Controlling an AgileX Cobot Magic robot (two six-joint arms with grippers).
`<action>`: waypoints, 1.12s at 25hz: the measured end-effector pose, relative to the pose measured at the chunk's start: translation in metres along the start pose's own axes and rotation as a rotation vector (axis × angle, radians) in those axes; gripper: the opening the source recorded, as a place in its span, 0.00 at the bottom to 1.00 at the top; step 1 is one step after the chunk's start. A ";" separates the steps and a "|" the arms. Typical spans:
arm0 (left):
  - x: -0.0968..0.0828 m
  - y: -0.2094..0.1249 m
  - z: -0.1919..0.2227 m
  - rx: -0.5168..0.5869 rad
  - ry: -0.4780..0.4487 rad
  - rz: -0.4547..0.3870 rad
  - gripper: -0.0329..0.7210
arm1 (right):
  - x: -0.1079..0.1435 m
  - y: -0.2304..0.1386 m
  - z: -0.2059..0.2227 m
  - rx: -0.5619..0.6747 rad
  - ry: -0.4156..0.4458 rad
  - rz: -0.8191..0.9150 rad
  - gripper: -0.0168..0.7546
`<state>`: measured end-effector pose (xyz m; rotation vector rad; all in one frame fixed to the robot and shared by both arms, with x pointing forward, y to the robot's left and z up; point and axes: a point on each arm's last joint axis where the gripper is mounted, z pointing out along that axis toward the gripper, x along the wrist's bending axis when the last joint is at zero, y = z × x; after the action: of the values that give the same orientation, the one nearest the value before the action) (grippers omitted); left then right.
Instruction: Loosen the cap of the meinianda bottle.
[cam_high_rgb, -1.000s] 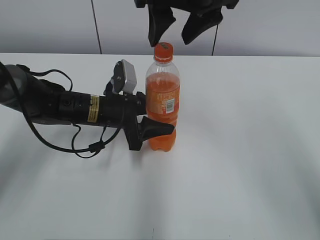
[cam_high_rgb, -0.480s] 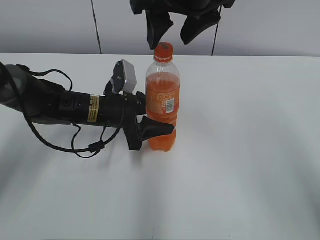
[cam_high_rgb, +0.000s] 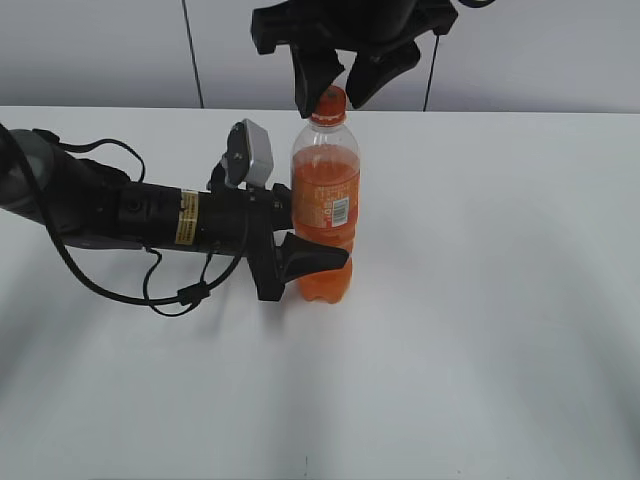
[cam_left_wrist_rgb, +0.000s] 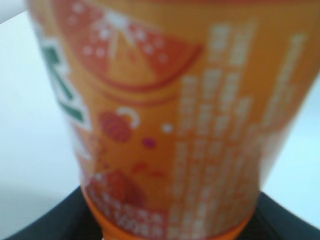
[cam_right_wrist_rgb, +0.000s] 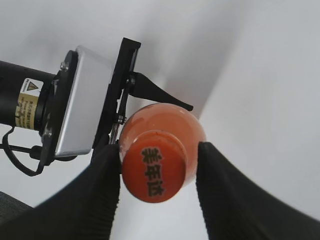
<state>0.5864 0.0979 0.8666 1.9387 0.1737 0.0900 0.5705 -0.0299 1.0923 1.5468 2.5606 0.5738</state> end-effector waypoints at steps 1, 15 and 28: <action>0.000 0.000 0.000 0.000 0.000 0.000 0.58 | 0.000 0.000 0.000 0.000 0.000 -0.001 0.50; 0.000 0.000 0.000 0.000 0.000 0.000 0.58 | 0.001 0.000 0.000 0.000 0.007 -0.279 0.37; 0.000 0.000 0.000 0.000 -0.004 0.004 0.58 | 0.002 0.000 -0.001 -0.011 0.017 -1.243 0.37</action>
<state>0.5862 0.0981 0.8666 1.9392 0.1667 0.0887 0.5687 -0.0283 1.0935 -0.2250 2.8166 0.3851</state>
